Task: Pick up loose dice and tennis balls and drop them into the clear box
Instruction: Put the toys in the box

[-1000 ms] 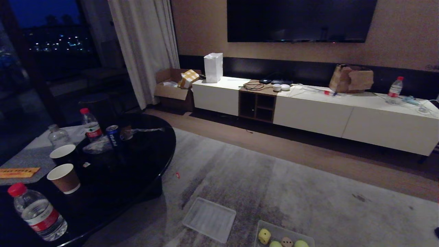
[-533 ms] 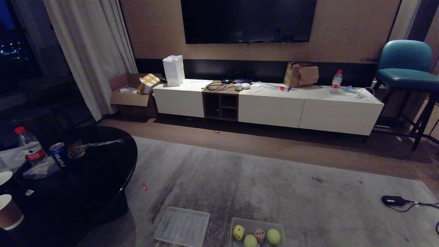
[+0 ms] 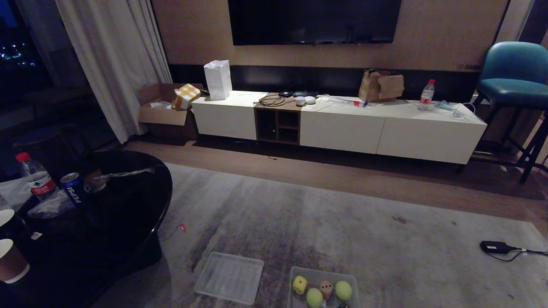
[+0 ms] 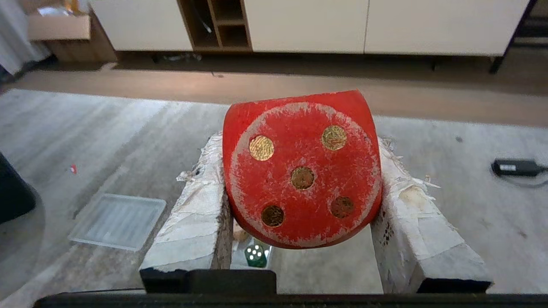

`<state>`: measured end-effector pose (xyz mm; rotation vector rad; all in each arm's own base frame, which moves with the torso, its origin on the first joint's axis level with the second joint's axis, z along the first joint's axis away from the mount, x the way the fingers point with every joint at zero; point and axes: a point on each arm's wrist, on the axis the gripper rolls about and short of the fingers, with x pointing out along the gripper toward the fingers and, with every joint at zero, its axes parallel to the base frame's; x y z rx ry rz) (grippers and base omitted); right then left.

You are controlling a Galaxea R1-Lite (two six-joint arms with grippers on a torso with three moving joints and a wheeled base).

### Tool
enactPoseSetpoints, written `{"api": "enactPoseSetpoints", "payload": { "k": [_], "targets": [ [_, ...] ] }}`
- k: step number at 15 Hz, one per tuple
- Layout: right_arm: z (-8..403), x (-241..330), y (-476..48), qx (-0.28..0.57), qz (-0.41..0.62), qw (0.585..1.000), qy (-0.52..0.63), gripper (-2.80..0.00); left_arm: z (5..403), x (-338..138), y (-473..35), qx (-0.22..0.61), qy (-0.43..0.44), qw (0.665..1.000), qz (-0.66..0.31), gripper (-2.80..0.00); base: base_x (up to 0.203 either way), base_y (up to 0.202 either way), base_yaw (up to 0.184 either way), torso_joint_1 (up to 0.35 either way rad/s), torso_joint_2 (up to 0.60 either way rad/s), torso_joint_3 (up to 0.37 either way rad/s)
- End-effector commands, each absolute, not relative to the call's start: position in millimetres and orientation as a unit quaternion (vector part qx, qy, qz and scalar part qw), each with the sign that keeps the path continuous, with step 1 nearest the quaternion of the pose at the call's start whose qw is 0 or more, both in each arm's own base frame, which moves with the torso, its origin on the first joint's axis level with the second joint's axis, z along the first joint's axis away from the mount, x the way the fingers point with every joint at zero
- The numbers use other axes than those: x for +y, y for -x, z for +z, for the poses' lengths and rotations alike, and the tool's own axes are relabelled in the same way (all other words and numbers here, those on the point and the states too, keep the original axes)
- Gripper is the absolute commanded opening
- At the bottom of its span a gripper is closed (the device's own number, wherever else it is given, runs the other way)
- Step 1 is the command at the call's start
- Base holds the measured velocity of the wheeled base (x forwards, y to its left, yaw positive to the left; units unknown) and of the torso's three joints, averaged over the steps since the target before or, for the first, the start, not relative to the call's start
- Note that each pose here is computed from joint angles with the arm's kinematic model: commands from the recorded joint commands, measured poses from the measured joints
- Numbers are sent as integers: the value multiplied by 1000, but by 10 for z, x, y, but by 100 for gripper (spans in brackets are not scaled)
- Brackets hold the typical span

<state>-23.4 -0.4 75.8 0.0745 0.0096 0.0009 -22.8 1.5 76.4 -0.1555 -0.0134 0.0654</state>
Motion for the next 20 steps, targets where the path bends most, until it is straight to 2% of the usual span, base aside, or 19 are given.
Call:
{"api": "enactPoseSetpoints", "payload": {
  "k": [1, 20],
  "targets": [
    [758, -4, 233, 6, 1, 999, -38, -280, 765, 15, 227, -6, 78, 996, 33, -280, 0, 0, 0, 6, 6, -189],
    [758, -4, 233, 6, 1, 999, -38, -280, 765, 15, 227, -6, 79, 996, 33, -280, 0, 0, 0, 1, 2, -197]
  ]
}}
